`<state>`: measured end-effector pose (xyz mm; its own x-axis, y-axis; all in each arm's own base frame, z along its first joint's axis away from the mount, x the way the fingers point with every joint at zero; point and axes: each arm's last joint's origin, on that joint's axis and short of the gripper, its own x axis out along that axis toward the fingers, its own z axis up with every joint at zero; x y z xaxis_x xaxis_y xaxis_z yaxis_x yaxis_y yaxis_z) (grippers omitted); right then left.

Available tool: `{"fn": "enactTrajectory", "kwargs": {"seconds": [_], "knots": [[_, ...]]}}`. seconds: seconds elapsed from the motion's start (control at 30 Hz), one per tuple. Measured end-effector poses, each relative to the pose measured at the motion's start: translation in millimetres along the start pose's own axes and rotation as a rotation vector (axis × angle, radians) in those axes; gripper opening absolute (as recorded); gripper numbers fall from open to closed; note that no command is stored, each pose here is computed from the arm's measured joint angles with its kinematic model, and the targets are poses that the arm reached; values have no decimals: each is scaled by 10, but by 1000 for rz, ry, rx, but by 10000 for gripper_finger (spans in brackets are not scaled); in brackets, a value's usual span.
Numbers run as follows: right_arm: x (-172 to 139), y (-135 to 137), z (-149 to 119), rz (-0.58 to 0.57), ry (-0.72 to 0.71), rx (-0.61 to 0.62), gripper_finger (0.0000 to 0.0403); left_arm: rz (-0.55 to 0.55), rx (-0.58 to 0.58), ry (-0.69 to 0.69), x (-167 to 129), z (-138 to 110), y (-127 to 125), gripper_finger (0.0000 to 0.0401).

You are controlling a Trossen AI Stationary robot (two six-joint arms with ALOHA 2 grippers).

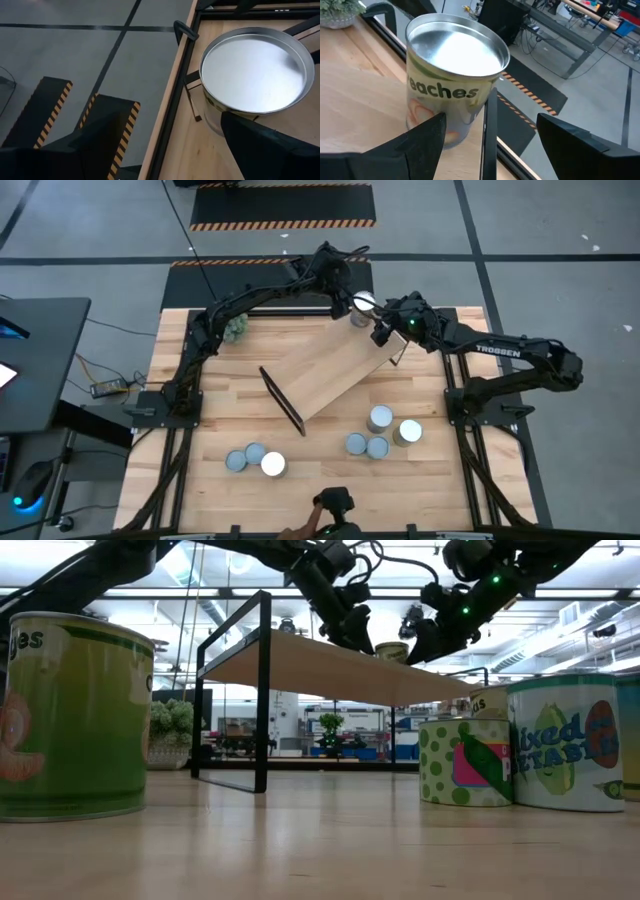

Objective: Pick and place cans onto a shelf
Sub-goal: Put the canned peaches on the shelf, then put the canned carrots on the shelf

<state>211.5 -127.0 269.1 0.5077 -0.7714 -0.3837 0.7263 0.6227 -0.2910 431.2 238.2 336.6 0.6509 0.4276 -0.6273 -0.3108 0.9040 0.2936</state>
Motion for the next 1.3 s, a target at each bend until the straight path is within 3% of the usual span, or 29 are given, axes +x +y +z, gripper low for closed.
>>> {"fn": "enactTrajectory", "kwargs": {"seconds": [0.27, 0.53, 0.73, 0.97, 1.1, 1.3], "knots": [[1, 1, -4, 0, 3, -15, 320, -10, 2, 17, 0, -16, -10, 345], [-270, -4, 48, 62, -33, 41, 320, 8, 2, 80, -76, -55, 1, 345], [-559, 98, 76, 274, -68, 116, 320, 8, -5, 75, -348, 4, 25, 345], [-879, 288, -31, 474, 19, 124, 320, -115, -120, 54, -738, 96, -118, 345], [-1049, 398, -81, 603, 63, 137, 319, -207, -182, 31, -965, 167, -265, 345], [-1251, 566, -123, 734, 81, 118, 311, -259, -208, 8, -1196, 291, -630, 345]]}}
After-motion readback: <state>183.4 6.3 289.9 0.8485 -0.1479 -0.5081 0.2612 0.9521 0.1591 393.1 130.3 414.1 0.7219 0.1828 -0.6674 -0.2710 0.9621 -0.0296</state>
